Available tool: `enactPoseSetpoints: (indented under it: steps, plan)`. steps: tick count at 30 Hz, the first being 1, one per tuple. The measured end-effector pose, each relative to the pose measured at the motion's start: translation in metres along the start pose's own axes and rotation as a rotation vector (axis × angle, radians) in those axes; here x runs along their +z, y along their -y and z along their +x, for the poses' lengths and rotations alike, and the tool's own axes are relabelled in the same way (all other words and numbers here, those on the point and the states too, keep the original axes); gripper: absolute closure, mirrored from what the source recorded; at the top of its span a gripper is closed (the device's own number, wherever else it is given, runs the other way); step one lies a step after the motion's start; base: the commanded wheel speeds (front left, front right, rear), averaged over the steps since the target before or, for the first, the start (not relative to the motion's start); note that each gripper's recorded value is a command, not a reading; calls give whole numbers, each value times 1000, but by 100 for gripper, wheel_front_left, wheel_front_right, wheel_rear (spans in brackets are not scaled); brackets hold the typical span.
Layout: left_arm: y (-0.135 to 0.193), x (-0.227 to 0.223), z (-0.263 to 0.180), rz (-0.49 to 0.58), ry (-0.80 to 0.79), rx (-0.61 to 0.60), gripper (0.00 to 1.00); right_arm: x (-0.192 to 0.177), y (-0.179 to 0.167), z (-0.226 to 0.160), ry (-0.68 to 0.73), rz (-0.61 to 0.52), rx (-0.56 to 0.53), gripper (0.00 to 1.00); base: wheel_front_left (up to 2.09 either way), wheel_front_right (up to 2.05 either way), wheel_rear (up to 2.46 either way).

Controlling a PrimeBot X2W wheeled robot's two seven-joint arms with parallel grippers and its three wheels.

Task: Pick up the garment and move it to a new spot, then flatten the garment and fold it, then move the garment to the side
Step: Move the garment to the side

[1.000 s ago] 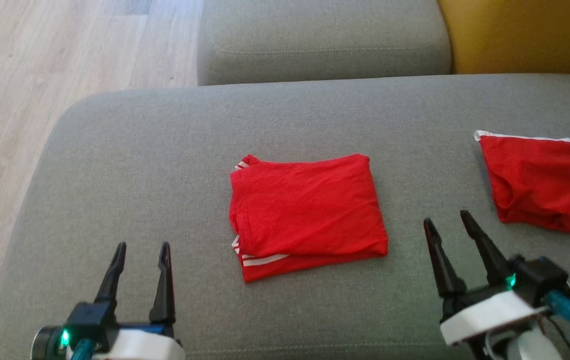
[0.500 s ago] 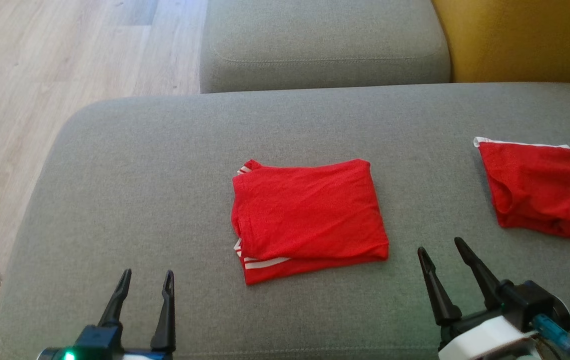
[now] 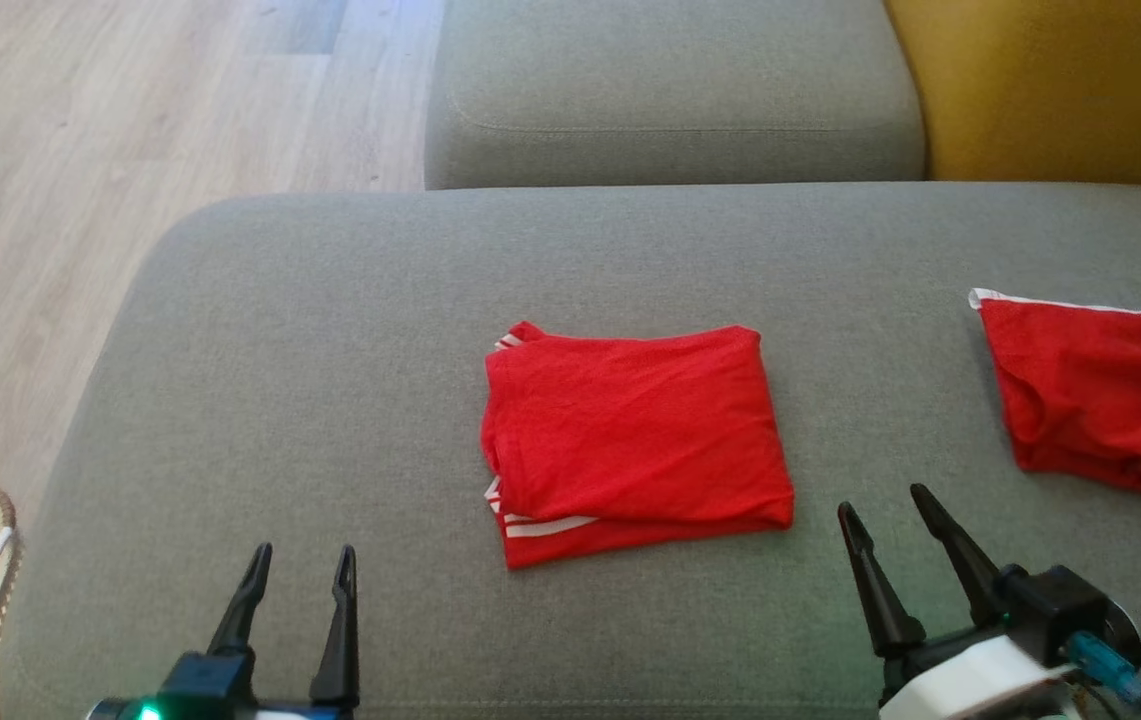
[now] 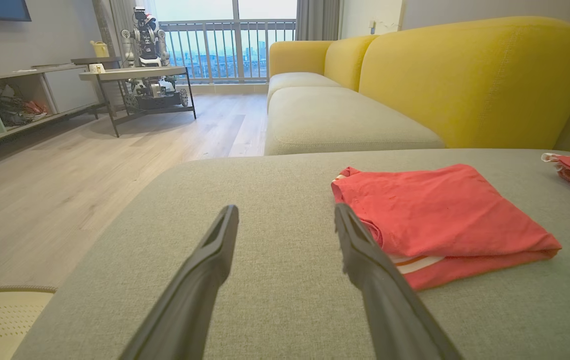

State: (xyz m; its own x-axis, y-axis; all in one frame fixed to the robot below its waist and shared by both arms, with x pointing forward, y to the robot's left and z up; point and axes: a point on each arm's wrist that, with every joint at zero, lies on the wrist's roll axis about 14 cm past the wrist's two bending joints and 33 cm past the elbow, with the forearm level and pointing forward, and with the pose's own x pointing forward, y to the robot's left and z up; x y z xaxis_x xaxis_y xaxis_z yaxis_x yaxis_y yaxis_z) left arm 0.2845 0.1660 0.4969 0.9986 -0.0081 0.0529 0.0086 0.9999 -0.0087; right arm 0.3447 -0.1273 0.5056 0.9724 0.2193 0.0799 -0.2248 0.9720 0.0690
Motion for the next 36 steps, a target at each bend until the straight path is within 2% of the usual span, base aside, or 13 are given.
enactPoseSetpoints:
  steps: [8, 14, 25, 31, 36]
  plan:
    - [-6, -6, -7, 0, -19, 25, 0, -7, -7, 6, -23, 7, 24, 0, 0, 0, 0]
    - [-8, -12, -9, -8, -42, 38, 0, -47, -6, 15, -137, 216, -21, 0, 0, 0, 0]
    - [-4, -27, -7, 2, -104, 18, 0, -76, -24, 98, -315, 387, -7, 0, 0, 0, 0]
    - [-4, -24, 5, 0, -97, 18, 0, -109, -1, 114, -459, 392, -66, 0, 0, 0, 0]
    - [-6, -28, 7, 0, -116, 32, 0, -137, -18, 111, -594, 417, -39, 0, 0, 0, 0]
